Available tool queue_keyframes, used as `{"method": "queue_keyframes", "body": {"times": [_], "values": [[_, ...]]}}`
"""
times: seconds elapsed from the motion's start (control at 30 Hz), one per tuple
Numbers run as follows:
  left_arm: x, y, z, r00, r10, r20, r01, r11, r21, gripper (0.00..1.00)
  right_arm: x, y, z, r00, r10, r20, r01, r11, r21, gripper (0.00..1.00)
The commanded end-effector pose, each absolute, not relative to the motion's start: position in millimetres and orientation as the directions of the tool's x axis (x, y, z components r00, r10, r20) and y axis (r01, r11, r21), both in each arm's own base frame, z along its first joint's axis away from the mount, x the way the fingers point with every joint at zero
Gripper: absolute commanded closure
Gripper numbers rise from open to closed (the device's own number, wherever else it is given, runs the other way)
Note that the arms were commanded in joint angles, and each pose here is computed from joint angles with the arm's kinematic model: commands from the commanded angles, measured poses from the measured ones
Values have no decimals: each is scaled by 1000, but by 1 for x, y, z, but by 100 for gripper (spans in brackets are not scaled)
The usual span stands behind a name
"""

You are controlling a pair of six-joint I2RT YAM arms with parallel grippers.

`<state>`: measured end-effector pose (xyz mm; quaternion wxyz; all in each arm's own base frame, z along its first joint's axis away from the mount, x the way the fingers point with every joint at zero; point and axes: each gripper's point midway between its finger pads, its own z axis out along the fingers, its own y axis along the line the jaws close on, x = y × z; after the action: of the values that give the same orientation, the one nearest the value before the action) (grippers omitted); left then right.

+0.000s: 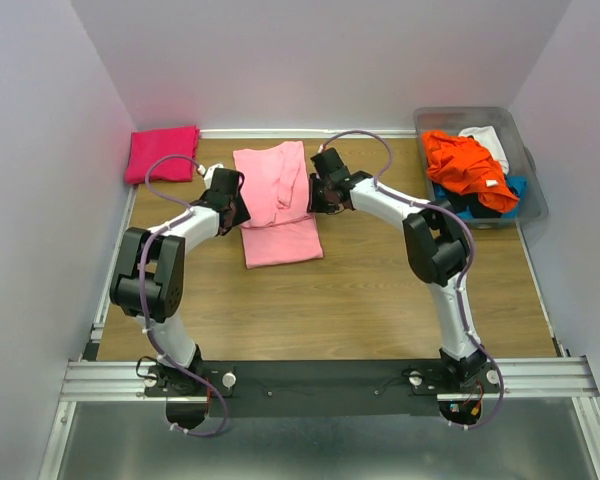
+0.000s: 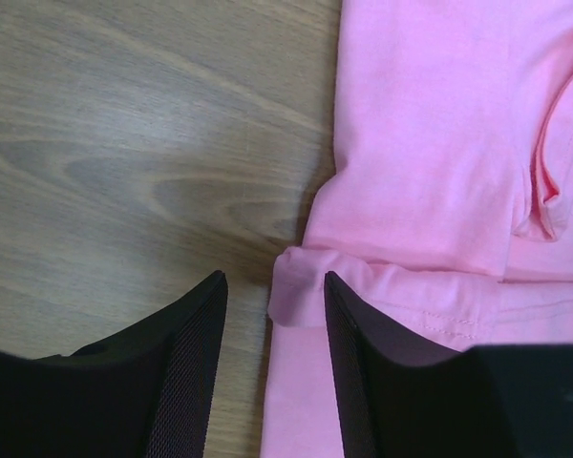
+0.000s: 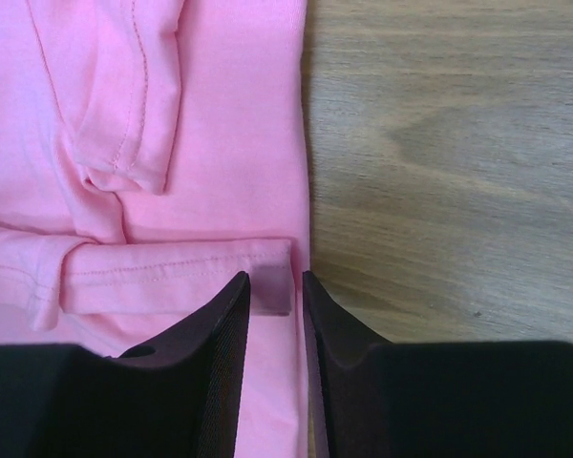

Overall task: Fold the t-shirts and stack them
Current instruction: Fold the tshirt

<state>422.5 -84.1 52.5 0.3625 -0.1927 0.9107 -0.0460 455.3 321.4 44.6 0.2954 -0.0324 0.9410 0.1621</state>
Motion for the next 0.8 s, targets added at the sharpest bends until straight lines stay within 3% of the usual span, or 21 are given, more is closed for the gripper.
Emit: {"method": "queue_keyframes", "body": {"times": [0.0, 0.33, 0.47, 0.53, 0.6, 0.77], "values": [[437, -89, 57, -652, -386, -653, -296, 922, -249, 48, 466, 328, 43, -823, 71, -564, -146, 933, 329, 65], [434, -88, 42, -675, -373, -636, -301, 927, -224, 54, 465, 327, 40, -825, 75, -561, -140, 933, 331, 78], [435, -90, 42, -682, -370, -630, -295, 928, -226, 71, 464, 327, 39, -827, 77, -558, -136, 934, 331, 89], [437, -91, 46, -681, -364, -635, -286, 931, -227, 86, 464, 326, 40, -825, 78, -559, -136, 934, 331, 99], [439, -90, 49, -679, -358, -641, -281, 933, -224, 99, 464, 326, 42, -822, 77, -564, -139, 934, 330, 99], [442, -91, 62, -662, -352, -661, -268, 935, -230, 100, 465, 321, 53, -804, 81, -589, -136, 939, 315, 99]]}}
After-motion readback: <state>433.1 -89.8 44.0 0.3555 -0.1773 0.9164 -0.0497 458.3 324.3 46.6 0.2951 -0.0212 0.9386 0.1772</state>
